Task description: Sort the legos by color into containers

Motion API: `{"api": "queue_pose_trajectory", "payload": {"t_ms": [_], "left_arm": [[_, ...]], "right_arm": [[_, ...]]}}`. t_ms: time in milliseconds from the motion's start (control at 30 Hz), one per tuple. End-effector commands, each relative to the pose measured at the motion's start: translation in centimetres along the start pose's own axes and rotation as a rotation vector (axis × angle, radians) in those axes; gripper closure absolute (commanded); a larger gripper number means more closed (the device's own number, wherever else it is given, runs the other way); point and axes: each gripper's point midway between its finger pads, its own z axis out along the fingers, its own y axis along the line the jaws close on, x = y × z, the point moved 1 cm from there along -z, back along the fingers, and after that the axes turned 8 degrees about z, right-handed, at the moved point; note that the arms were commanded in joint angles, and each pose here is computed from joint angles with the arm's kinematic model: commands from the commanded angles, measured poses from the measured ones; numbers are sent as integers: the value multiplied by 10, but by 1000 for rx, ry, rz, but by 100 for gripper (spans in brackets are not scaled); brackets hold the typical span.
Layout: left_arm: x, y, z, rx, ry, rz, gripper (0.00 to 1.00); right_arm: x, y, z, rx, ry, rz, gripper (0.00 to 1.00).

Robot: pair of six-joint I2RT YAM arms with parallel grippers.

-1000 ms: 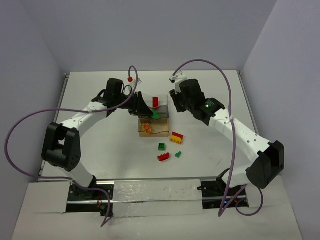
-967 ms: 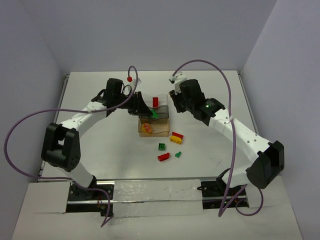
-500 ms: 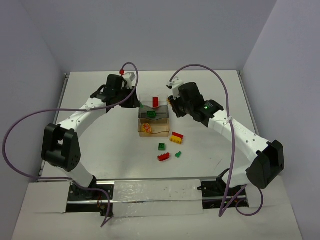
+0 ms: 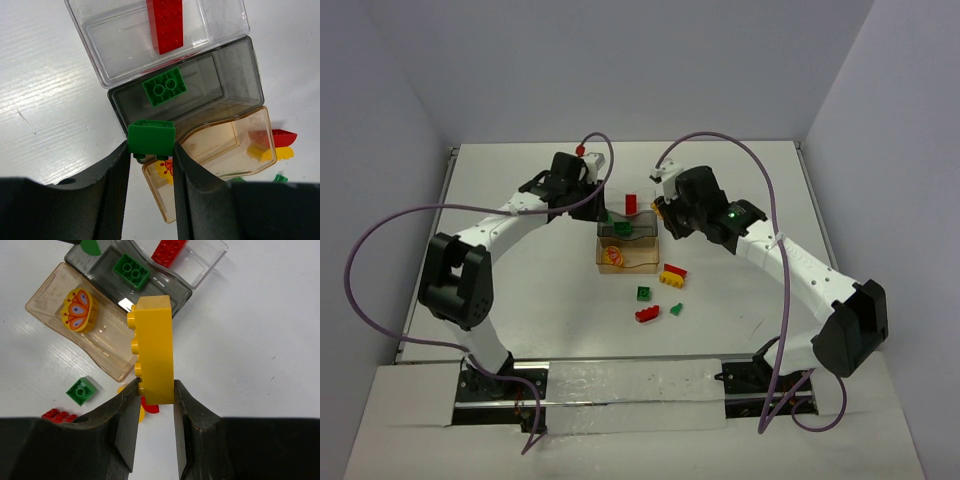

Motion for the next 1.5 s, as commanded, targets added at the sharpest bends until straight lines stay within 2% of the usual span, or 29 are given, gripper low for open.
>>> {"api": "queue_pose_trajectory", "payload": {"t_ms": [0, 233, 367, 400, 433, 467, 567, 667, 833, 1000, 1200, 1367, 1467], "left_arm": [[-20, -1, -1, -21, -31, 22, 79], [-21, 0, 3, -41, -24, 23, 46], [-27, -1, -4, -44, -36, 25, 20], [-28, -1, -4, -44, -39, 26, 18], [-32, -2, -8, -41, -51, 31, 6], [-36, -3, -12, -38, -67, 39, 1], [-60, -7, -41, -4, -163, 40, 1], [-89, -7, -90, 67, -308, -15, 1], [-100, 19, -135, 136, -427, -80, 1], [-82, 43, -153, 109, -438, -99, 1], [-68, 45, -157, 146, -435, -72, 1], [-64, 39, -154, 203, -419, -77, 1], [-63, 38, -153, 217, -419, -80, 1]], "right_arm": [[0, 4, 0, -31, 11, -16, 100], [7, 7, 4, -59, 47, -34, 100], [10, 9, 5, -69, 64, -42, 100], [10, 9, 5, -71, 64, -43, 100], [10, 10, 5, -73, 66, -46, 100], [11, 10, 5, -79, 68, -47, 100], [15, 16, 8, -119, 87, -65, 100], [25, 26, 12, -205, 141, -127, 100], [39, 40, 21, -296, 247, -227, 100], [40, 46, 41, -311, 319, -308, 100], [46, 60, 49, -332, 370, -375, 100], [54, 56, 63, -295, 415, -394, 89], [53, 53, 69, -269, 405, -391, 88]]}}
